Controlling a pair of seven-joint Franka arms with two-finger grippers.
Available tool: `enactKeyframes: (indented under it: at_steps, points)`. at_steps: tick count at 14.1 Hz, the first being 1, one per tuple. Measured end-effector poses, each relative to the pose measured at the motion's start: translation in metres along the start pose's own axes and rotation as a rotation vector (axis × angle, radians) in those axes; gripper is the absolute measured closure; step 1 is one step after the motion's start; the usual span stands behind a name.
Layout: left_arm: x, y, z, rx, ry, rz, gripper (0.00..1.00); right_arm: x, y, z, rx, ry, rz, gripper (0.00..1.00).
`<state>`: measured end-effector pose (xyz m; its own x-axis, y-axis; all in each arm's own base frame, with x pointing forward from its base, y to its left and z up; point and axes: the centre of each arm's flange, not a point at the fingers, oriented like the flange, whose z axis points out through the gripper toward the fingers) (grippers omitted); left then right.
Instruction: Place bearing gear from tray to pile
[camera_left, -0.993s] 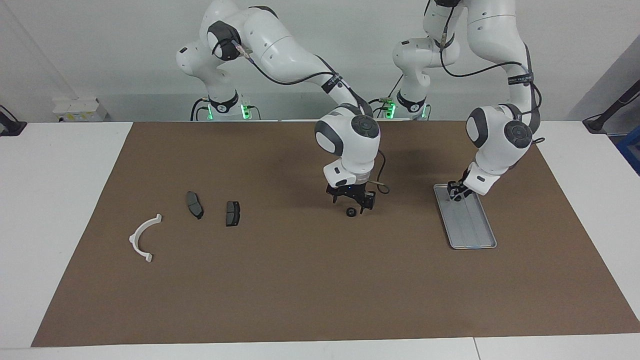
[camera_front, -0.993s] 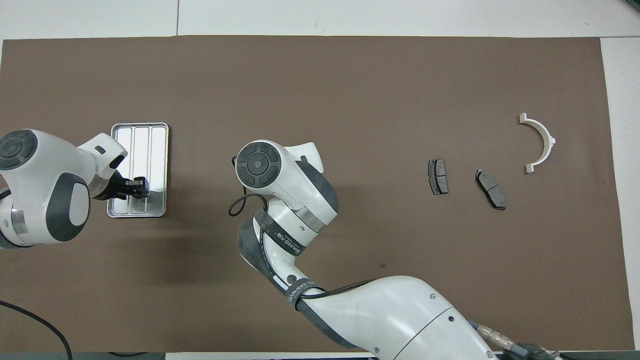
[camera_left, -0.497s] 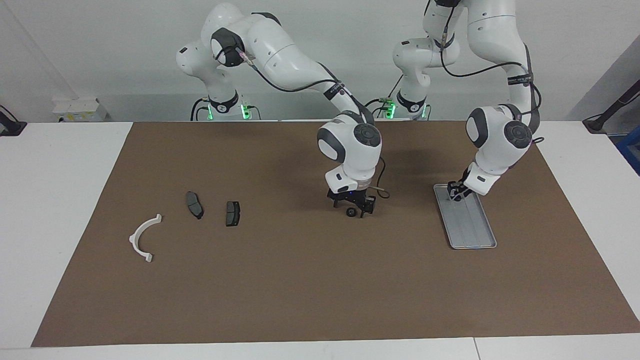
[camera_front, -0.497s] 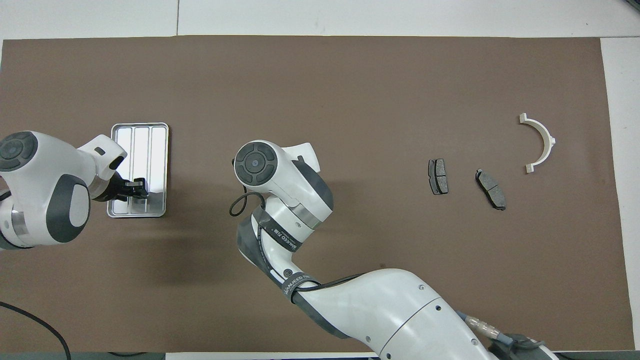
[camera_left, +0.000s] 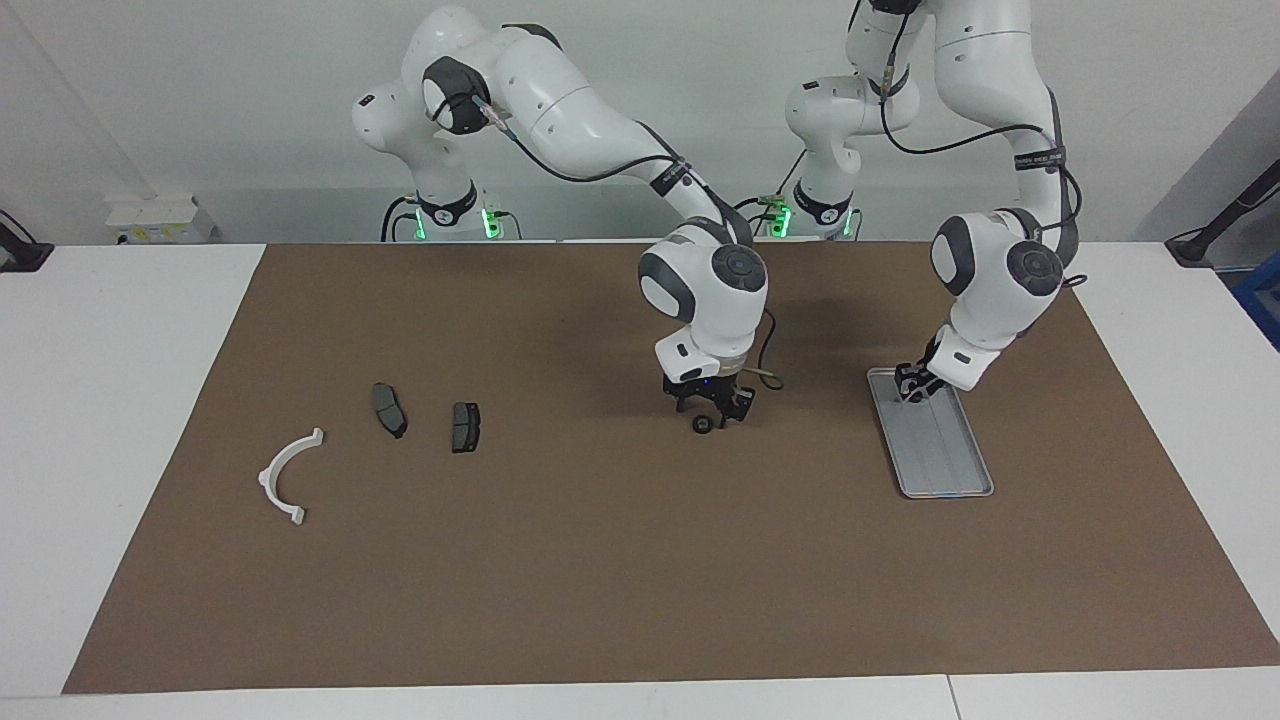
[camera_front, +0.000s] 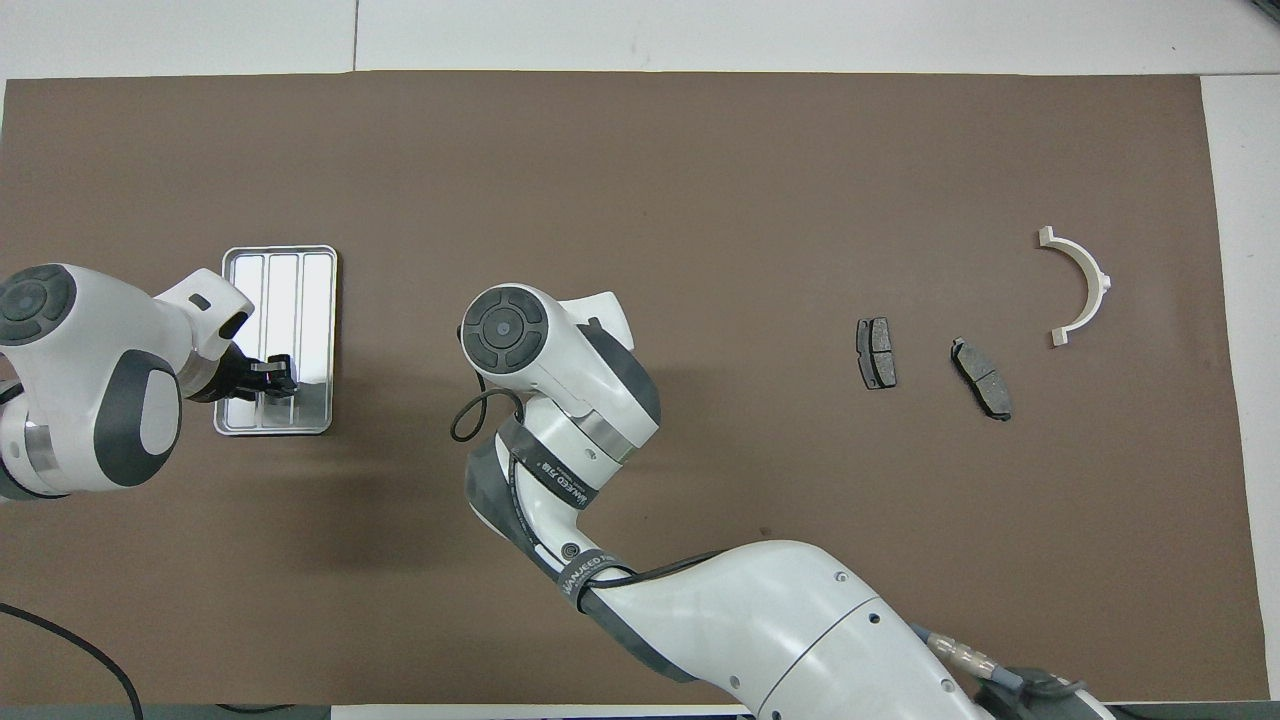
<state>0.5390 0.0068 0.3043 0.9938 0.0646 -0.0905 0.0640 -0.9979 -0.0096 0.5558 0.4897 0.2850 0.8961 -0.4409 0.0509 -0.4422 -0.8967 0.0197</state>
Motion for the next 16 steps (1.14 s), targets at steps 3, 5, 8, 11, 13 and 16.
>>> enactKeyframes:
  at_steps: [3,5,8,11,13,16]
  points:
    - [0.0,0.0,0.0,0.0,0.0,-0.001,0.54,0.007,0.002,-0.002,0.006,-0.002,0.011,0.42]
    - [0.0,0.0,0.001,0.0,0.001,-0.001,0.6,0.008,0.001,-0.003,0.01,-0.002,0.013,0.6]
    - [-0.001,0.0,0.002,-0.001,0.008,-0.002,0.6,0.008,0.001,-0.004,0.017,-0.015,0.022,0.65]
    - [-0.001,0.0,0.002,-0.001,0.009,-0.002,0.7,0.009,0.001,-0.004,0.019,-0.019,0.026,0.65]
    - [-0.001,0.0,0.002,-0.001,0.008,-0.002,0.7,0.009,0.001,-0.004,0.018,-0.019,0.022,0.65]
    - [-0.001,0.0,0.002,-0.001,0.008,-0.009,0.76,0.019,0.005,-0.005,0.016,-0.019,0.011,0.65]
